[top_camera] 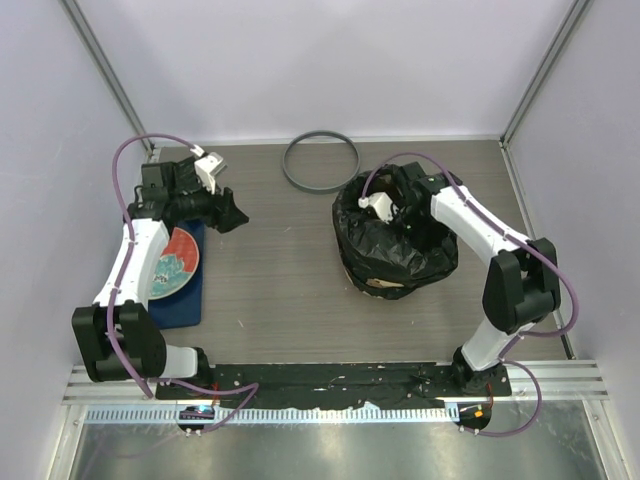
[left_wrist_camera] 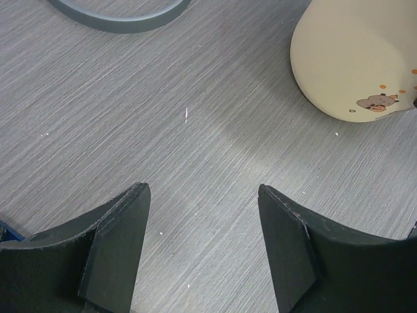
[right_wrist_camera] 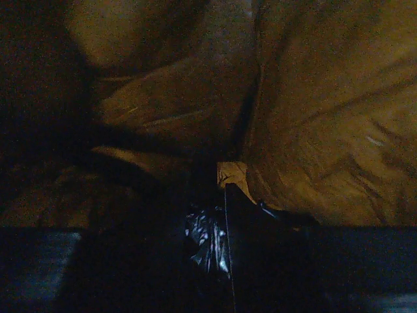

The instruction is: Put the trash bags into the trash bin

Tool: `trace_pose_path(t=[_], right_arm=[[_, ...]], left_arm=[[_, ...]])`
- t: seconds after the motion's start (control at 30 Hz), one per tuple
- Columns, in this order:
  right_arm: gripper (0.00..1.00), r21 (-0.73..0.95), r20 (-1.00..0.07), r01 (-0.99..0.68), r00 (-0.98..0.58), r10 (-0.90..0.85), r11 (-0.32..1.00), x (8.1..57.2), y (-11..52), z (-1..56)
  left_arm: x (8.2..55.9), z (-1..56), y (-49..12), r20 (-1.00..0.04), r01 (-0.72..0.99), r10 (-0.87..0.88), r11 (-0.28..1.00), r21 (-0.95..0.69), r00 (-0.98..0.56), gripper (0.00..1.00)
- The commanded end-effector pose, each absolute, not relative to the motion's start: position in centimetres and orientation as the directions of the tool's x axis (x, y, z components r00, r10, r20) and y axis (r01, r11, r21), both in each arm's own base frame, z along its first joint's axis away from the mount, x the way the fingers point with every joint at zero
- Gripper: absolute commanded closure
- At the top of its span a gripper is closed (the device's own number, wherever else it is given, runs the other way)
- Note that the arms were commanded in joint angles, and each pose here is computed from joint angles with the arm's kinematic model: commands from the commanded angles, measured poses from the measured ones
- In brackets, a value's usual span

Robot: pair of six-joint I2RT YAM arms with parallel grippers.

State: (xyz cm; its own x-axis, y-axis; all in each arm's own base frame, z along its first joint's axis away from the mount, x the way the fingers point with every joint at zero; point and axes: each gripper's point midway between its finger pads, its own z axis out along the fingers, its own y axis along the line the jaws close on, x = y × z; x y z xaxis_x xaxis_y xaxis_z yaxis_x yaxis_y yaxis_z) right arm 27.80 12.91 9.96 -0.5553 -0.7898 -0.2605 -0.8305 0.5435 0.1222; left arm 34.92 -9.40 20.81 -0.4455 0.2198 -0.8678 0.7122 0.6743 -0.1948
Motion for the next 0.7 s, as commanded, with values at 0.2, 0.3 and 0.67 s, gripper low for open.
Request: trace_pose_path(t=[0.2,0.3,0.67], right_arm=[[0.62,0.058,-0.574,-0.848,-0.46,-0.678,0.527,29.5,16.6,19.0],[0.56,0.006,-0.693,-0.813,-0.423,-0.584,0.582,31.2,17.5,23.0],[0.31,0.068,-0.961,-0.511,-0.266,-0.082,0.857,36.0,13.7,38.3]], left_arm=[[38.5,28.0,-10.0,-0.918,0.67,0.132,0.723,-0.168,-0.373,0.15],[39.3,31.0,-10.4,-0.914,0.642,0.147,0.753,-0.145,-0.379,0.0],[34.6,38.7,-28.8,-0.897,0.886,0.409,0.461,0.045,-0.167,0.0]])
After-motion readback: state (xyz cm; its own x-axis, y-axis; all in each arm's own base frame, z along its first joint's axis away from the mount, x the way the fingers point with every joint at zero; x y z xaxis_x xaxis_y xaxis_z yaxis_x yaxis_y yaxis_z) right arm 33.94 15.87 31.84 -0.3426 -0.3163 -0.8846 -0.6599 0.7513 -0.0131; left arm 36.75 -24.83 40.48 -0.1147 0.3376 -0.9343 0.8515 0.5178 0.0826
